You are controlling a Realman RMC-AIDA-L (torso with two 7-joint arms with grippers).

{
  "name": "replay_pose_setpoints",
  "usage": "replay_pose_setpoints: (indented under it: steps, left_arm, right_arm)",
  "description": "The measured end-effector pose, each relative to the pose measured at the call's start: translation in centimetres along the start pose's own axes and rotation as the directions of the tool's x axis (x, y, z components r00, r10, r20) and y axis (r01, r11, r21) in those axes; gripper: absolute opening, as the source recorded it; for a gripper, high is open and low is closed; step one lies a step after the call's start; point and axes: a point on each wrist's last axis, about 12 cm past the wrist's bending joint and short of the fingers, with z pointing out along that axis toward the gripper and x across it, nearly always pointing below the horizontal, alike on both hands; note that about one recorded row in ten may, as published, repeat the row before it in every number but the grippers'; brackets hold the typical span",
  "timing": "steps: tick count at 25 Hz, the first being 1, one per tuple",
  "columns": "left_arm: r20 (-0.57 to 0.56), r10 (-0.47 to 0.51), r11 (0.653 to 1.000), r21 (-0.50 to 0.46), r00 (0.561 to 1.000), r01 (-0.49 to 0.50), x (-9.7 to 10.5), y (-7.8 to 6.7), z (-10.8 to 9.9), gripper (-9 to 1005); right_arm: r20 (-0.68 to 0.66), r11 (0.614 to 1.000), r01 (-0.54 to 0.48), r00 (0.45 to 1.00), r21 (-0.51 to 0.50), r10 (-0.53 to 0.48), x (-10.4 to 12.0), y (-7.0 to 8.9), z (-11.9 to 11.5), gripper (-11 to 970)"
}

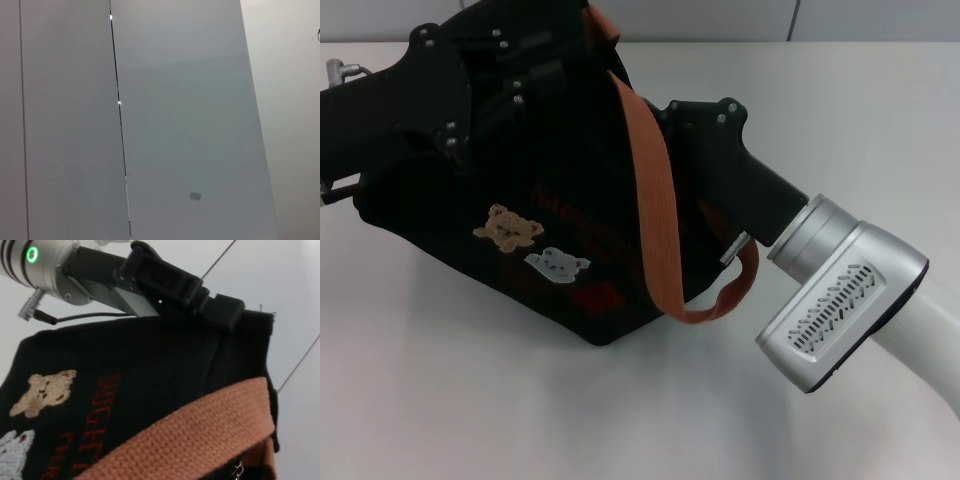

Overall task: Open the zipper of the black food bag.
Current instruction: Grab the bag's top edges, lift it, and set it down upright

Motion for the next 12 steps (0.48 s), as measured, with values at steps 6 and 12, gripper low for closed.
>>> replay_pose_setpoints:
  steps: [6,12]
  left_arm:
    - [0.000,0.000,1.000,-0.002,1.000,0.000,0.0,0.0,-0.1,189]
    - [0.004,-0.002,1.000,-0.010,1.000,0.002,0.0,0.0,-0.2,189]
  right_arm:
    - [0.002,1.000,-0.017,1.000,0.023,0.017,0.2,-0.3,-0.6,-1]
    - [0.014,0.995,-0.092,0.996,0.045,0.092,0.8,-1.3,-1.6,-1]
